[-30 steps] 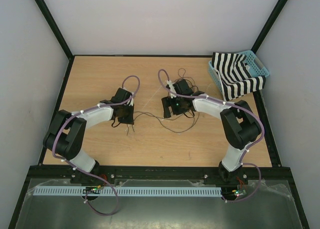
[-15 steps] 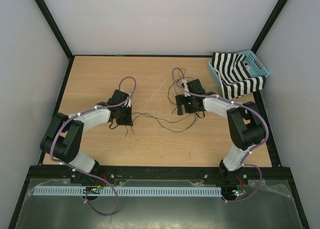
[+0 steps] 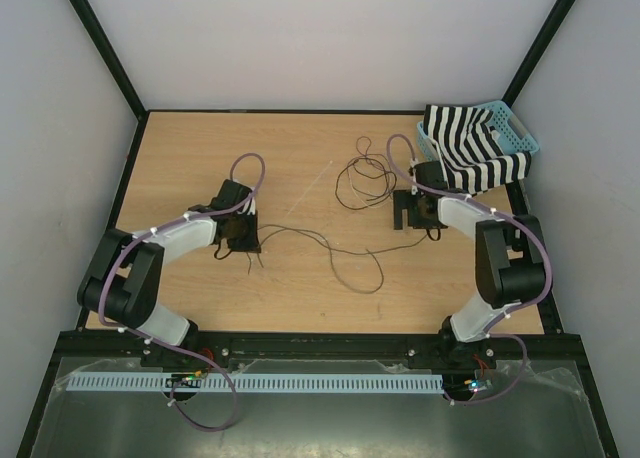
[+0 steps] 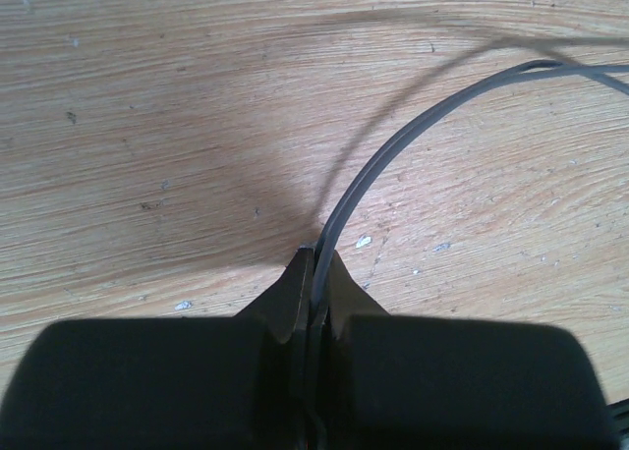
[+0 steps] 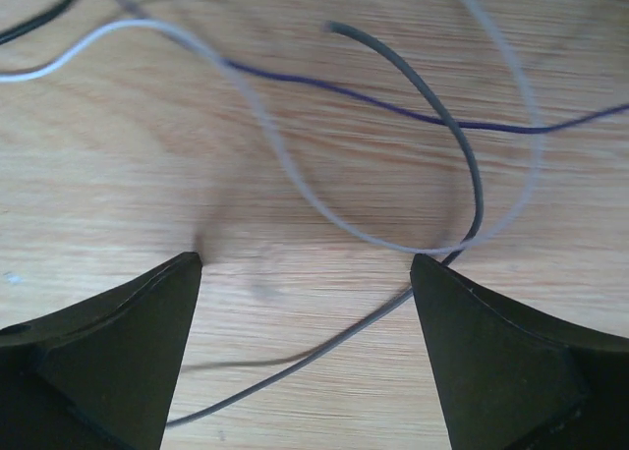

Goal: Zip-tie the wires
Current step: Straighten the cable at the center of the board.

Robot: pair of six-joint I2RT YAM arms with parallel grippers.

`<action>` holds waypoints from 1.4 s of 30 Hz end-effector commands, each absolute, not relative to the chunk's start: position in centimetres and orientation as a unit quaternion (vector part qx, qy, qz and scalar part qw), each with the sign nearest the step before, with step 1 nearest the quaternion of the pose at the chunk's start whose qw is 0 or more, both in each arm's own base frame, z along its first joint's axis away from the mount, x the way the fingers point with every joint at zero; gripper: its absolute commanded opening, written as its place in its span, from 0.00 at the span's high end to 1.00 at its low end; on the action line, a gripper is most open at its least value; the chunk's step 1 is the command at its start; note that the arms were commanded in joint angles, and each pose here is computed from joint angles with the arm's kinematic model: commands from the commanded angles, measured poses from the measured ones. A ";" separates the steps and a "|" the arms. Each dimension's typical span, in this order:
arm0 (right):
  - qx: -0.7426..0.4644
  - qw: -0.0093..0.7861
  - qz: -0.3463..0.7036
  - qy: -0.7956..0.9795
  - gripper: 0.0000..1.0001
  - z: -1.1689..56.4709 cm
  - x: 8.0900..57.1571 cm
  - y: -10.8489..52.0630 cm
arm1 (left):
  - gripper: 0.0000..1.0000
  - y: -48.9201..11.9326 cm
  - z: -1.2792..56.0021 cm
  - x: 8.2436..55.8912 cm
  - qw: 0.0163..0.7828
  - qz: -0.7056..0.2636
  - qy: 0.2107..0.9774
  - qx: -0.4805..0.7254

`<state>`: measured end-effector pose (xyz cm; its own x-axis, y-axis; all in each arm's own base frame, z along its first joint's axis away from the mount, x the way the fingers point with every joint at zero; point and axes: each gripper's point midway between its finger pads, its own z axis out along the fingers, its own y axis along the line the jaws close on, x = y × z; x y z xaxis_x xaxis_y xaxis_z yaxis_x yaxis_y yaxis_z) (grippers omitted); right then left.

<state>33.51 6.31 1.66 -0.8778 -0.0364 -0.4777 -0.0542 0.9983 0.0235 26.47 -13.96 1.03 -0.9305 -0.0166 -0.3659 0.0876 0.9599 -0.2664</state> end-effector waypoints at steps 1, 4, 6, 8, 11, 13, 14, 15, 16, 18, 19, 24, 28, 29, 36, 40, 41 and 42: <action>-0.004 0.240 -0.015 0.971 0.02 2.1 32.9 4.1 | 1.00 -10.9 -1.4 22.7 0.118 -0.080 0.990 0.006; -0.015 0.252 0.028 0.967 0.02 3.1 33.0 5.7 | 1.00 -11.4 -1.5 22.9 0.117 -0.091 0.989 0.012; -0.028 0.263 0.065 0.962 0.02 4.3 32.9 7.0 | 1.00 -11.7 -1.4 22.9 0.116 -0.099 0.988 0.015; -0.033 0.281 0.081 0.956 0.02 5.7 32.9 7.5 | 1.00 -11.8 -1.4 23.0 0.117 -0.100 0.988 0.016; -0.040 0.305 0.114 0.945 0.02 7.8 32.4 8.5 | 1.00 -11.8 -1.2 23.1 0.122 -0.099 0.987 0.016; -0.054 0.305 0.152 0.939 0.01 8.5 31.4 9.8 | 1.00 -11.8 -1.1 23.2 0.124 -0.101 0.987 0.016; -0.060 0.304 0.160 0.937 0.01 8.6 30.9 10.3 | 1.00 -11.8 -1.1 23.3 0.125 -0.101 0.987 0.016; -0.068 0.302 0.160 0.937 0.01 8.5 30.4 10.7 | 1.00 -11.9 -1.0 23.3 0.126 -0.101 0.987 0.016; -0.078 0.298 0.162 0.938 0.01 8.3 29.9 11.2 | 1.00 -11.9 -1.0 23.4 0.127 -0.100 0.987 0.016; -0.099 0.285 0.177 0.937 0.02 8.0 28.8 12.8 | 1.00 -11.8 -1.0 23.4 0.128 -0.099 0.987 0.016; -0.107 0.276 0.188 0.936 0.03 7.7 28.1 13.7 | 1.00 -11.8 -1.0 23.4 0.128 -0.099 0.987 0.016; -0.158 0.235 0.218 0.934 0.06 5.9 24.8 17.8 | 1.00 -11.7 -0.9 23.5 0.130 -0.097 0.987 0.015; -0.168 0.213 0.235 0.933 0.09 4.5 23.1 19.1 | 1.00 -11.7 -0.9 23.5 0.130 -0.097 0.987 0.017; -0.169 0.211 0.234 0.934 0.09 4.2 22.9 19.1 | 1.00 -11.8 -1.0 23.5 0.129 -0.098 0.987 0.016; -0.171 0.228 0.240 0.928 0.11 4.6 23.6 19.8 | 1.00 -11.9 -1.2 23.4 0.124 -0.100 0.987 0.018; -0.177 0.227 0.255 0.923 0.12 5.5 23.2 20.3 | 1.00 -11.9 -1.1 23.5 0.126 -0.099 0.987 0.017; -0.179 0.225 0.259 0.922 0.12 5.6 23.0 20.4 | 1.00 -11.9 -1.1 23.5 0.126 -0.098 0.987 0.018; -0.181 0.223 0.263 0.921 0.12 5.6 22.7 20.5 | 1.00 -11.9 -1.0 23.5 0.127 -0.099 0.987 0.018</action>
<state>22.80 19.22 3.98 -0.8517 -0.2234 -0.4741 -0.4206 0.8311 0.3639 26.43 -13.84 1.02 -0.9313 -0.0202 -0.3637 0.0835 0.9601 -0.2670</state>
